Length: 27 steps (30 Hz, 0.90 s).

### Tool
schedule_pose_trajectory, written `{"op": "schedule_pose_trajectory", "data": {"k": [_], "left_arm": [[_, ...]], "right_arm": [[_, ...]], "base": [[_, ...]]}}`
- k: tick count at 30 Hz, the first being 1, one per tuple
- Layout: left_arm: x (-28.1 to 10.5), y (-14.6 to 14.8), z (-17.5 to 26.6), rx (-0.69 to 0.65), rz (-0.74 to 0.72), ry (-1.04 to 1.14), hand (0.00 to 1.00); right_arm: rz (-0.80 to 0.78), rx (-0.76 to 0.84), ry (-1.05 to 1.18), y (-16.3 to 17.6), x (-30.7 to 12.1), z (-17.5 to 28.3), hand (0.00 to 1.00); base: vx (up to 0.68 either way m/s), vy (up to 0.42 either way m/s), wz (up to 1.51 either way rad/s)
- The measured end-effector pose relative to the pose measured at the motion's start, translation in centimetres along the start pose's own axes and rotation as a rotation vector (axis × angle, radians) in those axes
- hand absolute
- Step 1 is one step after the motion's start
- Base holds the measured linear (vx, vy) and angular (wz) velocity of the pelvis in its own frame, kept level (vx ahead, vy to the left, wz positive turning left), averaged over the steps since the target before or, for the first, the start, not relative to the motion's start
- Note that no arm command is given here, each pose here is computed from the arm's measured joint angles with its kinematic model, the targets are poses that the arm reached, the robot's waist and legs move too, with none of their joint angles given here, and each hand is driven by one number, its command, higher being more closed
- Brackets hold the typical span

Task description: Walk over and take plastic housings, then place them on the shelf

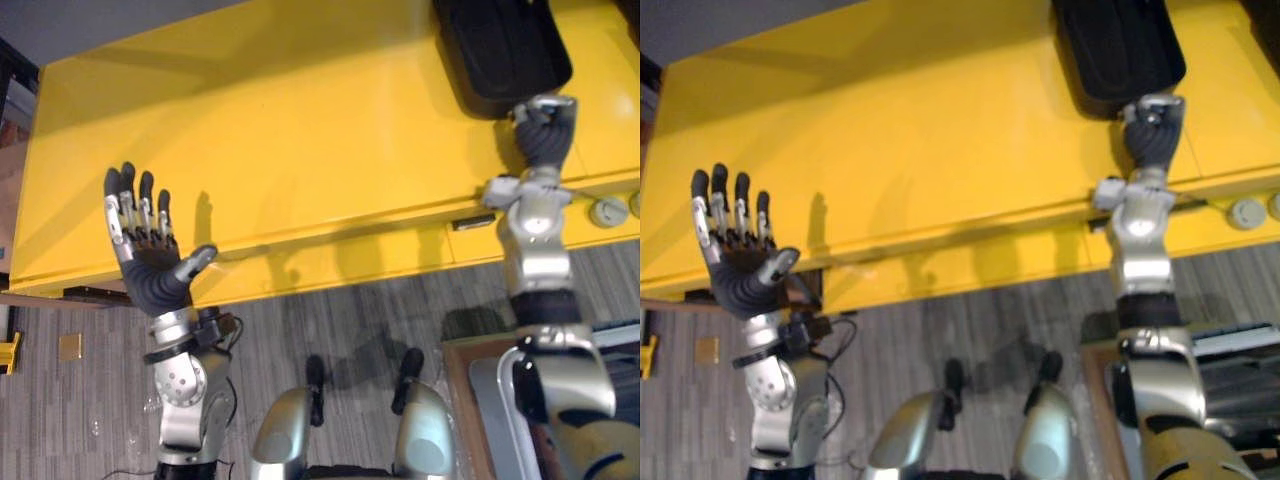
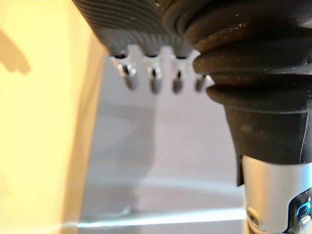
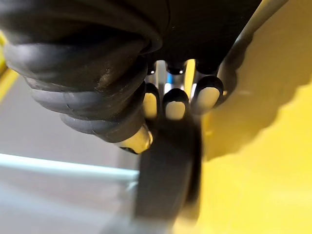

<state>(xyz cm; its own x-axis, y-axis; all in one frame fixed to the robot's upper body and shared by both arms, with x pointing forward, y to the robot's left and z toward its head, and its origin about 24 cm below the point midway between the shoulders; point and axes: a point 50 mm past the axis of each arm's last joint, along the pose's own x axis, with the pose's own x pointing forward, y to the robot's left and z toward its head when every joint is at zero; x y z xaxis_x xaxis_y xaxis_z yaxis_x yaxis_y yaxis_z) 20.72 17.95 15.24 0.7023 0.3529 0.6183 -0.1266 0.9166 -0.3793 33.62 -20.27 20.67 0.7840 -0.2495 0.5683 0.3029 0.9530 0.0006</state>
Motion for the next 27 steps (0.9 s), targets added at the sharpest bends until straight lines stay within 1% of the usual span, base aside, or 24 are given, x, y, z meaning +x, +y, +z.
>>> {"op": "schedule_pose_trajectory", "data": {"k": [2, 3, 5, 8, 12, 14, 17, 18, 20, 23, 27], "left_arm": [[-0.4, 0.2, 0.0, 0.005, 0.004, 0.013, 0.0], [-0.5, 0.2, -0.1, 0.005, 0.003, 0.021, 0.0], [-1.1, 0.0, -0.3, -0.002, -0.01, 0.048, 0.0], [-1.9, 0.2, -0.6, -0.004, -0.011, 0.083, 0.0], [-2.4, -0.5, -0.9, -0.028, -0.06, 0.109, 0.0], [-2.6, -0.4, -1.0, -0.048, -0.065, 0.127, 0.0], [-2.8, -0.6, -1.1, -0.071, -0.092, 0.137, 0.0], [-3.1, -0.7, -1.2, -0.102, -0.101, 0.159, 0.0], [-3.5, -0.5, -1.3, -0.127, -0.104, 0.182, 0.0], [-3.6, -0.8, -1.4, -0.139, -0.123, 0.189, 0.0], [-3.7, -2.7, -1.9, -0.201, -0.184, 0.211, 0.0]], "right_arm": [[0.047, 0.078, 0.037, 1.4, -4.9, -0.5, 0.0], [0.051, 0.094, 0.061, 1.4, -6.1, -0.8, 0.0], [0.04, 0.117, 0.154, 0.5, -10.6, -1.6, 0.0], [-0.017, 0.127, 0.211, -1.1, -13.8, -1.6, 0.0], [-0.14, 0.134, 0.208, -3.5, -15.7, -1.0, 0.0], [-0.175, 0.144, 0.215, -4.1, -16.5, -0.8, 0.0], [-0.271, 0.148, 0.267, -5.9, -18.0, -1.2, 0.0], [-0.32, 0.179, 0.302, -7.0, -18.9, -1.4, 0.0], [-0.368, 0.181, 0.342, -8.7, -20.3, -1.5, 0.0], [-0.4, 0.155, 0.377, -10.8, -21.9, -1.3, 0.0], [-0.446, 0.235, 0.392, -11.8, -23.5, -1.1, 0.0]], "base": [[0.1, -0.009, -0.17], [0.14, -0.011, -0.12], [0.18, 0.0, -0.15], [0.16, 0.012, -0.4], [0.07, 0.024, -0.43], [0.0, 0.049, -0.58], [-0.05, 0.026, -0.64], [-0.06, 0.009, -0.65], [-0.08, 0.006, -0.75], [-0.08, -0.003, -0.79], [-0.05, -0.016, -0.68]]}}
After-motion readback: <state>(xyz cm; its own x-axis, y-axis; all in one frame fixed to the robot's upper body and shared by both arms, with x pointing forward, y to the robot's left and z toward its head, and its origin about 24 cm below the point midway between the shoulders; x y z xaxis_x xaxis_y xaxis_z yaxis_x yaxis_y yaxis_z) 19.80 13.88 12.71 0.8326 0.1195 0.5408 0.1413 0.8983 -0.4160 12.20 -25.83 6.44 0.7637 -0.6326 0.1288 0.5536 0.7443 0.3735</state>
